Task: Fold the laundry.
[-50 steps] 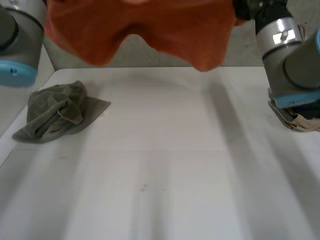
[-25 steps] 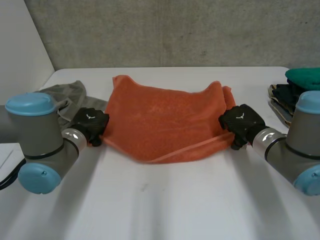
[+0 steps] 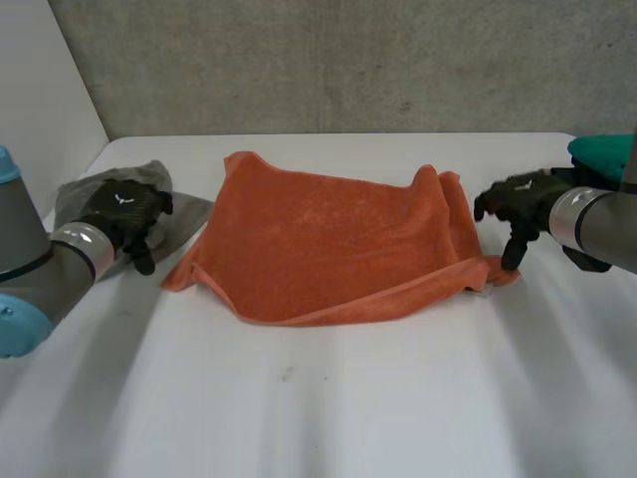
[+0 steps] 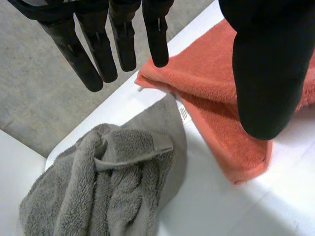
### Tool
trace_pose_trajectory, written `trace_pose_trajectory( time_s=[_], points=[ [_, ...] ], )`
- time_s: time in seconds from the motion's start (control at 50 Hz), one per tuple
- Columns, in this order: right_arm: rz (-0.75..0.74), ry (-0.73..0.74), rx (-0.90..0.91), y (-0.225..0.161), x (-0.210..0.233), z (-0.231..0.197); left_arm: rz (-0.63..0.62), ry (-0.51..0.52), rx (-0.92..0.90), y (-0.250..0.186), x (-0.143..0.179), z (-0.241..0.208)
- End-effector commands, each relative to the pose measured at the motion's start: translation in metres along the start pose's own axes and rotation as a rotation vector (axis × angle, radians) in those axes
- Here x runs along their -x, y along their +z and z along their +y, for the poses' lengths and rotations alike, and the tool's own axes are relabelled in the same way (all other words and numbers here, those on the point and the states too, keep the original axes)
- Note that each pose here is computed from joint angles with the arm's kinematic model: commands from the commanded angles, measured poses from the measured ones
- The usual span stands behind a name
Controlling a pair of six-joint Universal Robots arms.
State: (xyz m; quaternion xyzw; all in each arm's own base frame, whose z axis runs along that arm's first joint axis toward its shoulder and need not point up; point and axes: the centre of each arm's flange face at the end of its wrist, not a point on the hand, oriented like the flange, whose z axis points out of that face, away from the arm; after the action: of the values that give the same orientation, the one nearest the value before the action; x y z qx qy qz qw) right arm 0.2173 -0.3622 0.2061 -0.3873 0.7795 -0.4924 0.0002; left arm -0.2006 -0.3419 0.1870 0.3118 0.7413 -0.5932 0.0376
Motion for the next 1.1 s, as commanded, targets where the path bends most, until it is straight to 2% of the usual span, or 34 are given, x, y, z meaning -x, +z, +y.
trace_pose_trajectory(
  time_s=[0.02, 0.12, 0.22, 0.5, 0.62, 0.72, 0.8, 0.86, 0.96, 1.02, 1.04, 1.1],
  points=[
    [-0.051, -0.024, 0.098, 0.017, 0.008, 0.024, 0.064, -0.005, 0.046, 0.007, 0.004, 0.018],
    [-0.012, 0.032, 0.060, 0.038, 0.011, 0.040, 0.125, -0.022, 0.060, 0.014, -0.005, 0.028],
    [0.030, 0.075, -0.005, 0.040, 0.006, 0.040, 0.159, -0.031, 0.057, 0.020, -0.014, 0.031],
    [0.123, 0.132, -0.203, -0.022, -0.032, 0.004, 0.258, -0.085, 0.043, 0.031, -0.050, 0.021],
    [0.143, 0.158, -0.214, -0.030, -0.037, 0.000, 0.242, -0.077, 0.056, 0.040, -0.060, 0.022],
    [0.185, 0.149, -0.212, -0.034, -0.049, 0.000, 0.141, -0.062, 0.056, 0.041, -0.047, 0.012],
    [0.225, 0.081, -0.201, -0.047, -0.058, -0.003, 0.074, -0.054, 0.015, 0.024, -0.030, -0.013],
    [0.220, 0.032, -0.181, -0.059, -0.056, -0.005, 0.045, -0.036, -0.065, -0.005, -0.014, -0.044],
    [0.179, -0.145, -0.100, -0.097, -0.041, -0.009, -0.037, 0.045, -0.200, -0.071, 0.015, -0.096],
    [0.129, -0.244, -0.014, -0.116, -0.030, -0.001, -0.028, 0.108, -0.179, -0.100, 0.016, -0.104],
    [0.084, -0.322, 0.045, -0.125, -0.023, 0.007, -0.002, 0.155, -0.127, -0.112, 0.014, -0.102],
    [0.000, -0.431, 0.121, -0.135, -0.011, 0.020, 0.065, 0.221, -0.033, -0.124, 0.008, -0.092]
  ],
)
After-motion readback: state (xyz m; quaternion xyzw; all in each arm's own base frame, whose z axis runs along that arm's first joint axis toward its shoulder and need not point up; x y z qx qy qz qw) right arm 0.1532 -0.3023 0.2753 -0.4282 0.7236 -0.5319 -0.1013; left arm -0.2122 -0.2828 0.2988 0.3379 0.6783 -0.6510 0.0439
